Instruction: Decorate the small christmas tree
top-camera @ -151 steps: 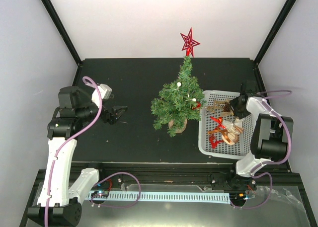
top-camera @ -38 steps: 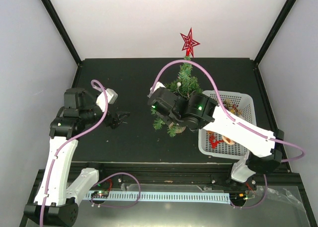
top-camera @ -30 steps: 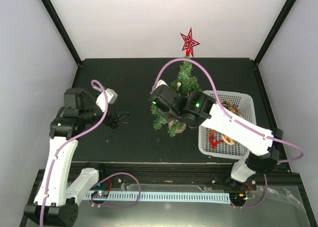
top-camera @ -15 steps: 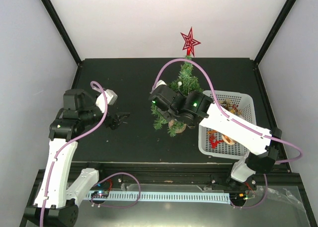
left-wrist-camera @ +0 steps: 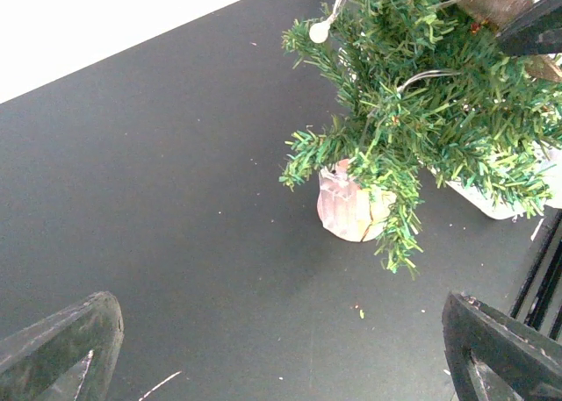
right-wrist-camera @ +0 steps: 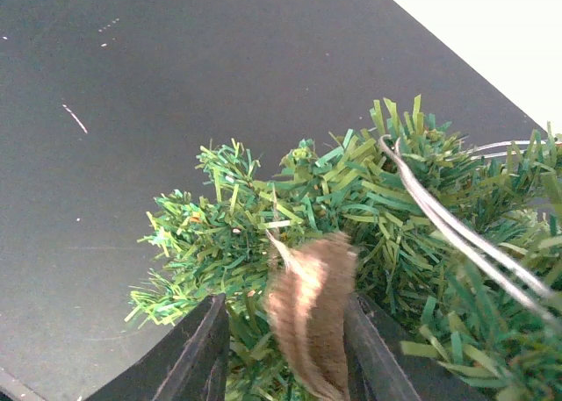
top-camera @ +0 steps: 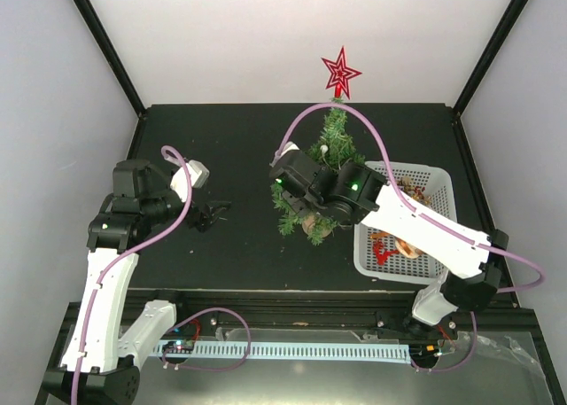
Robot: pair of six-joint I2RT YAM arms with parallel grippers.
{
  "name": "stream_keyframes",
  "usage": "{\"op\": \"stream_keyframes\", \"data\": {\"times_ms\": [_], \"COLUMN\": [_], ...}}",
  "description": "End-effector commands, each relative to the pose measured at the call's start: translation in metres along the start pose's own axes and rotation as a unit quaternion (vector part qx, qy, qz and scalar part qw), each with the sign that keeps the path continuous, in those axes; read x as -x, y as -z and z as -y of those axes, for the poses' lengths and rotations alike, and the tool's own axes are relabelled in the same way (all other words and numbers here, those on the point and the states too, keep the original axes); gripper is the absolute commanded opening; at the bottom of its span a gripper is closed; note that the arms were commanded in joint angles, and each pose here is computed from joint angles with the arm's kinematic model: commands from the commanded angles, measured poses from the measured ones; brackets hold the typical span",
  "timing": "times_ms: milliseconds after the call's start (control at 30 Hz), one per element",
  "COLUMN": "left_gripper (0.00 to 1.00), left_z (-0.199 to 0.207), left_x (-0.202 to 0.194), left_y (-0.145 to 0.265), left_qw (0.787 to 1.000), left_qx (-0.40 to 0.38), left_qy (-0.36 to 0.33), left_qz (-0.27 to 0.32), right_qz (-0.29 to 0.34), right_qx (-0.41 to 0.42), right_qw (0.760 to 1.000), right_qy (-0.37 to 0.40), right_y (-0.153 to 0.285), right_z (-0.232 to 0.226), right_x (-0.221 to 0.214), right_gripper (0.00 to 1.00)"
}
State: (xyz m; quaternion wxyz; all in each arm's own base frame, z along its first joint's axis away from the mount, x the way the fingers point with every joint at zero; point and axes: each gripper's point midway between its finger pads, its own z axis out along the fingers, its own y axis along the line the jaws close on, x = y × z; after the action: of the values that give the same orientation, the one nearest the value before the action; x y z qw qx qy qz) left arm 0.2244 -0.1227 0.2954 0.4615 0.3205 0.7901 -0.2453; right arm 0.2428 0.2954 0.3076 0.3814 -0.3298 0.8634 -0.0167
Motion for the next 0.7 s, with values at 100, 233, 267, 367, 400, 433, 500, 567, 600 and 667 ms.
{"op": "stream_keyframes", "data": {"times_ms": [100, 233, 267, 367, 400, 433, 500, 567, 600, 667], "left_gripper": [0.99, 0.99, 0.99, 0.99, 0.99, 0.99, 0.99, 0.99, 0.99, 0.99], "left_z": [0.000, 0.000, 0.000, -0.001, -0.001, -0.001, -0.001, -0.001, -0.001, -0.001], "left_x": [0.003, 0.003, 0.004, 0.004, 0.004, 0.004, 0.004, 0.004, 0.004, 0.004], "left_y": [0.001, 0.001, 0.001, 0.000, 0.000, 0.000, 0.000, 0.000, 0.000, 0.000], "left_qw": [1.000, 1.000, 1.000, 1.000, 1.000, 1.000, 1.000, 1.000, 1.000, 1.000], "left_qx": [0.004, 0.004, 0.004, 0.003, 0.003, 0.003, 0.002, 0.003, 0.003, 0.003], "left_qy": [-0.009, -0.008, -0.008, -0.007, -0.007, -0.007, -0.007, -0.007, -0.007, -0.007], "left_qz": [0.006, 0.005, 0.005, 0.004, 0.004, 0.003, 0.003, 0.003, 0.003, 0.003], "right_qz": [0.041, 0.048, 0.049, 0.050, 0.051, 0.054, 0.062, 0.074, 0.081, 0.097], "right_qx": [0.043, 0.059, 0.059, 0.061, 0.063, 0.069, 0.078, 0.091, 0.095, 0.100], "right_qw": [0.997, 0.996, 0.996, 0.995, 0.995, 0.995, 0.993, 0.991, 0.990, 0.987], "right_qy": [-0.046, -0.052, -0.052, -0.054, -0.055, -0.057, -0.062, -0.066, -0.071, -0.080], "right_y": [0.027, 0.032, 0.033, 0.034, 0.034, 0.035, 0.039, 0.045, 0.049, 0.057], "right_z": [0.003, 0.000, 0.001, 0.001, 0.000, -0.001, -0.003, -0.004, -0.003, 0.000], "right_x": [0.014, 0.015, 0.015, 0.015, 0.016, 0.017, 0.021, 0.025, 0.028, 0.033], "right_gripper": [0.37, 0.38, 0.37, 0.37, 0.37, 0.37, 0.37, 0.38, 0.38, 0.37]}}
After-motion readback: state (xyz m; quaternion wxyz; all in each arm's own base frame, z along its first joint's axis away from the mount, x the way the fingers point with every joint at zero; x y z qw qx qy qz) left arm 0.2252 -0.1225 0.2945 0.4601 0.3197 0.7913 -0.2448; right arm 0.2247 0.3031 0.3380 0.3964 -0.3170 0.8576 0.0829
